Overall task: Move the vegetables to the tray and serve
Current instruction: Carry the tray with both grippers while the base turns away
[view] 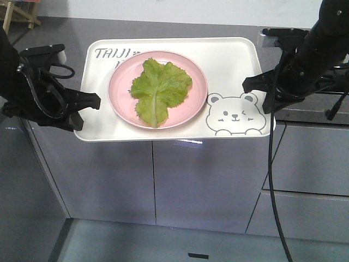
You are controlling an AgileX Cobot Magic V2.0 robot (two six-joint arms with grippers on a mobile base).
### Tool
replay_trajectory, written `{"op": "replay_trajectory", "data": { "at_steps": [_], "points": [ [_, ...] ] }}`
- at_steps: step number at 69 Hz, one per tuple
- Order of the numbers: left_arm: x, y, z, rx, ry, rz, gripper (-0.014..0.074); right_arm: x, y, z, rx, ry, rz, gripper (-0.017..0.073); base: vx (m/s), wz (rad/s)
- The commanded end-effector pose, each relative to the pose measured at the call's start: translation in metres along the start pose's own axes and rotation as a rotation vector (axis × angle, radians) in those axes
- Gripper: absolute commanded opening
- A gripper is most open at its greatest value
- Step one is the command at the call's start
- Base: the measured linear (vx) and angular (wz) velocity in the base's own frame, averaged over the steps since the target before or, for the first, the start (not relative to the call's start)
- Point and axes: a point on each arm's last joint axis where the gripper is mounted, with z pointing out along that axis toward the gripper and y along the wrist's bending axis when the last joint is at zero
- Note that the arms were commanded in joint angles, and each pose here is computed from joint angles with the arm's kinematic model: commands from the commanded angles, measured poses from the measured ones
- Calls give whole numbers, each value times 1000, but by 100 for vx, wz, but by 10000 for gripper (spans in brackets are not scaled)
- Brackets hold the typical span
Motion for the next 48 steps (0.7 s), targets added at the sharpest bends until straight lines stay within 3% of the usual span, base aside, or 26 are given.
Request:
{"op": "replay_trajectory", "data": {
  "at_steps": [1, 48],
  "points": [
    [-5, -15, -26, 78, -131, 25, -8, 3, 7, -31, -30, -65, -30, -4, 3, -13],
    [-5, -15, -26, 79, -131, 25, -8, 3, 7, -31, -30, -65, -30, -4, 3, -6]
  ]
}}
